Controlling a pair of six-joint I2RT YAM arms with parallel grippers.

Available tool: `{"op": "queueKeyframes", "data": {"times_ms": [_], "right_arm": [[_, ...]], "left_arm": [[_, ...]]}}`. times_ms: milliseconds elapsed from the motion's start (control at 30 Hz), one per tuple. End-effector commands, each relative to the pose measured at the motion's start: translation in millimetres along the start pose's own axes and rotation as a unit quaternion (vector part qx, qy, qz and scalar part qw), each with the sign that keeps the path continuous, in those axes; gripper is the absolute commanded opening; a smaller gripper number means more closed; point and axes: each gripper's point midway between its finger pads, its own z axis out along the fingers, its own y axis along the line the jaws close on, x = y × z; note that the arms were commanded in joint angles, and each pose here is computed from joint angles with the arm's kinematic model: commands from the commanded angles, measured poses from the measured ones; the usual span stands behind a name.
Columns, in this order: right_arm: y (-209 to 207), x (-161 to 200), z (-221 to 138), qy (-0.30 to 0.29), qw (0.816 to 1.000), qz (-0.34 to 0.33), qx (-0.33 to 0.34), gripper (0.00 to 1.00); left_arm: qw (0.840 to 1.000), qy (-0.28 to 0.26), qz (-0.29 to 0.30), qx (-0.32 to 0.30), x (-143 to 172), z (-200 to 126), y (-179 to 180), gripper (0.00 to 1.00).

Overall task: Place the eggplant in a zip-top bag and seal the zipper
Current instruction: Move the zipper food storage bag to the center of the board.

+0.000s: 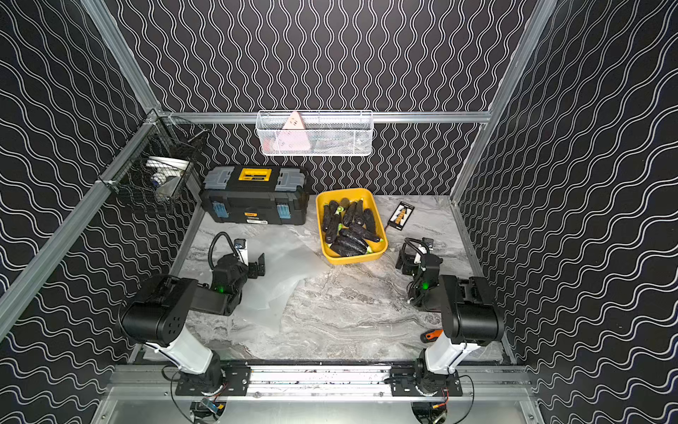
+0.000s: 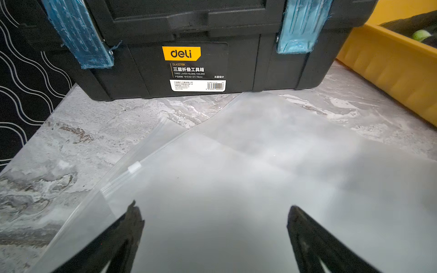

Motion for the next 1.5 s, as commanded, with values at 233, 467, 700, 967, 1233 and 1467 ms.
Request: {"op": "queueKeyframes", "data": {"times_ms": [233, 467, 700, 967, 1233, 1467], "right_arm": [[1, -3, 1, -0.004, 1.000, 0.000, -0.002, 1.00], [2, -4, 1, -0.005, 1.000, 0.000, -0.003, 1.00], [2, -3, 1, -0.002, 1.000, 0.003, -0.004, 1.00], [45, -32, -12, 0.070, 0.997, -0.032, 0.007, 1.00], [159, -37, -67, 0.119, 0.990, -0.053, -0.050, 0.93], [263, 32, -123, 0.253, 0.955, 0.008, -0.156, 0.77]], "left_arm": [[1.000, -0.013, 0.001, -0.001, -6, 0, 1, 0.99], [1.000, -0.011, 0.001, 0.002, -6, 0, 0, 0.99], [1.000, -0.011, -0.001, 0.005, -7, 1, -1, 0.99], [0.992, 0.102, -0.040, -0.057, -35, 15, 19, 0.99], [0.979, 0.137, -0.129, -0.084, -69, 4, 28, 0.99], [0.940, 0.245, -0.188, -0.143, -69, -49, 25, 0.98]]}}
